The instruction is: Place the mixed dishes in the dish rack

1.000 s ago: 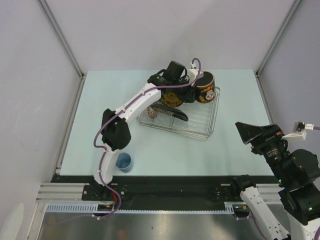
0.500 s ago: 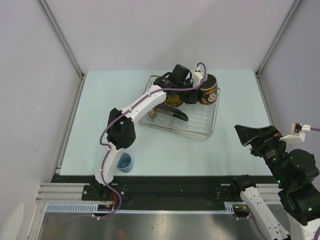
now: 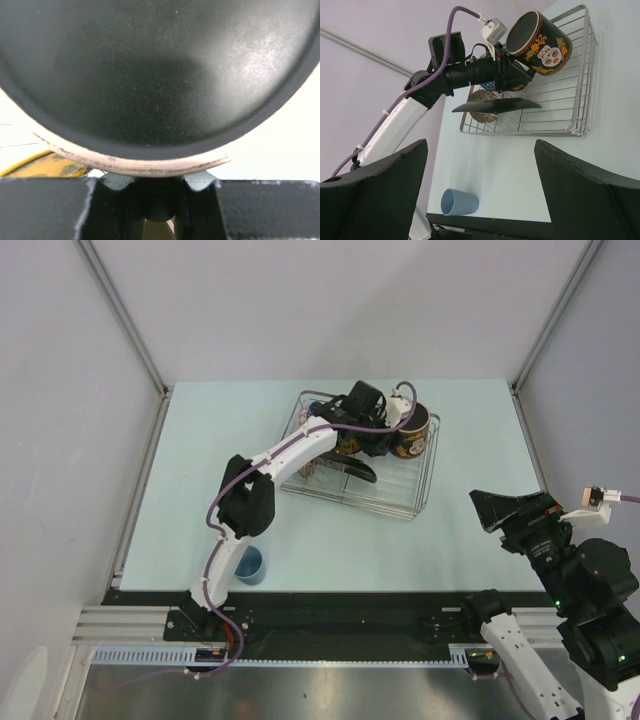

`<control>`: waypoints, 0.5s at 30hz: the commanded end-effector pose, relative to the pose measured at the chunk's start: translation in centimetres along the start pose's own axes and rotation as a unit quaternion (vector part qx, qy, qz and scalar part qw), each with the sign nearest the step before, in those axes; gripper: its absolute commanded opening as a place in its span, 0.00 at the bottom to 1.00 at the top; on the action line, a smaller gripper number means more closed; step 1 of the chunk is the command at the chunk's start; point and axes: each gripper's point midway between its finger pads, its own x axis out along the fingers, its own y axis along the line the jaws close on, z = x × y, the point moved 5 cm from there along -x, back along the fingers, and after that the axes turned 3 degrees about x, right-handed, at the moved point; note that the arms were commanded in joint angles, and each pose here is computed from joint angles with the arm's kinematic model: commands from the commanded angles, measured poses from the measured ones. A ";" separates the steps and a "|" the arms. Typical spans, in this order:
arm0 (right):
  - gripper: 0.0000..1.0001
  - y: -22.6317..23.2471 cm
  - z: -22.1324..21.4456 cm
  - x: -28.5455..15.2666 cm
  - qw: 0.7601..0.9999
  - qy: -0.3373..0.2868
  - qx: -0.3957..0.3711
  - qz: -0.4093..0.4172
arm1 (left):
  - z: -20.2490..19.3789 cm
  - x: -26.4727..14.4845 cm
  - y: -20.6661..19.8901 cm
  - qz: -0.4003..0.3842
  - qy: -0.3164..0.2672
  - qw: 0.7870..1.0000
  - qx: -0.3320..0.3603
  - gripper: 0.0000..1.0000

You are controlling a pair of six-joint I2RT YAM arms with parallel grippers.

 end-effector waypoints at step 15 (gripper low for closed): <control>0.93 -0.3 0.3 -0.4 1.000 -0.008 0.002 0.001 | 3.3 1.7 0.2 0.030 -0.090 0.994 0.058 0.00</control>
